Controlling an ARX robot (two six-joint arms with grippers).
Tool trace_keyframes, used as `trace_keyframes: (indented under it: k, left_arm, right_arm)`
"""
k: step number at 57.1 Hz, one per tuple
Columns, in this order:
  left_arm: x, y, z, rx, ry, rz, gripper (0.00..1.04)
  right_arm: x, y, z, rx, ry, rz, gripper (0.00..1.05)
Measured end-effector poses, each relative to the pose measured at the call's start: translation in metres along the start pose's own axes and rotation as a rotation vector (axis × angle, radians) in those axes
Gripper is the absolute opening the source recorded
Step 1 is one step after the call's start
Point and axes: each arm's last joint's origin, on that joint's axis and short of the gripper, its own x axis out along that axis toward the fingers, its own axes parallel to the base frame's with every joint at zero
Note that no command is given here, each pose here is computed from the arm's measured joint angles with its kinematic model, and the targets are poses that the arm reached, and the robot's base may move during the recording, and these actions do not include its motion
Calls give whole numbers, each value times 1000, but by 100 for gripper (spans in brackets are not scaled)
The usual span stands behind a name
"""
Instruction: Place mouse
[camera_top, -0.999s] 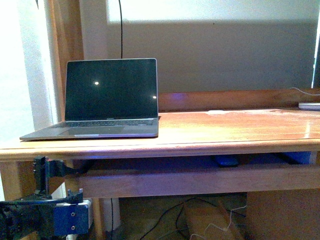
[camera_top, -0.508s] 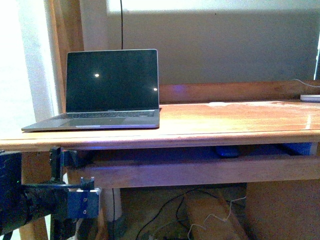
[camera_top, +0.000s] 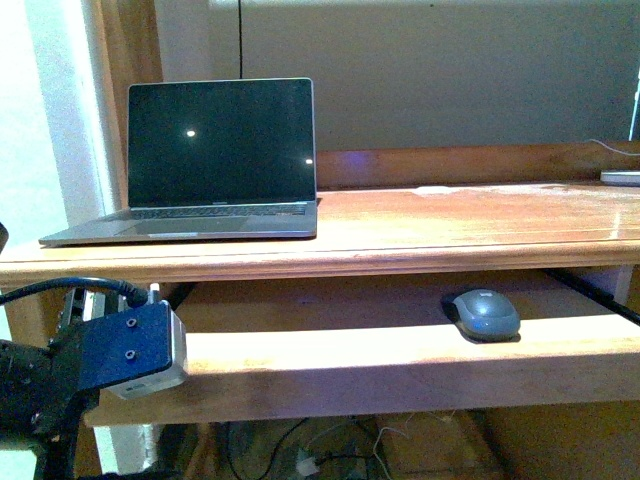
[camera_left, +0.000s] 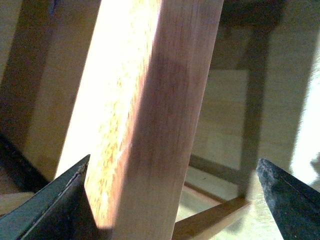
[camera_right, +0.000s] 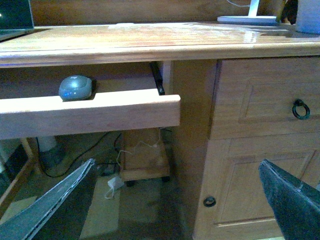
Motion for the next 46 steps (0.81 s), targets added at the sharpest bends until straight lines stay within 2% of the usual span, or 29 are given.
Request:
trace_keyframes:
  k: [14,23,25,30,35,41,46]
  left_arm:
    - [-21,-37,33,-232,-206,-148,97]
    - [-25,-49,49,-441,-340,-122,97]
    - [-28,-45,54,-516,-375,-70,97]
    - [-49,-20,69,-784,-472,164,97]
    - [-66,-15,75,-957,-473,341,97]
    - [-84,-29,76,-1014,-422,547,97]
    - [-107,-54,73,-1077,-372,700,97]
  right_arm:
    - [0,0,0,0,0,0,97]
    - [0,0,0,0,0,0,97]
    - [0,0,0,0,0,0,97]
    - [0,0,0,0,0,0,97]
    - [0,0,0,0,0,0,97]
    - [0,0,0,0,0,0,97]
    - [0,0,0,0,0,0,97]
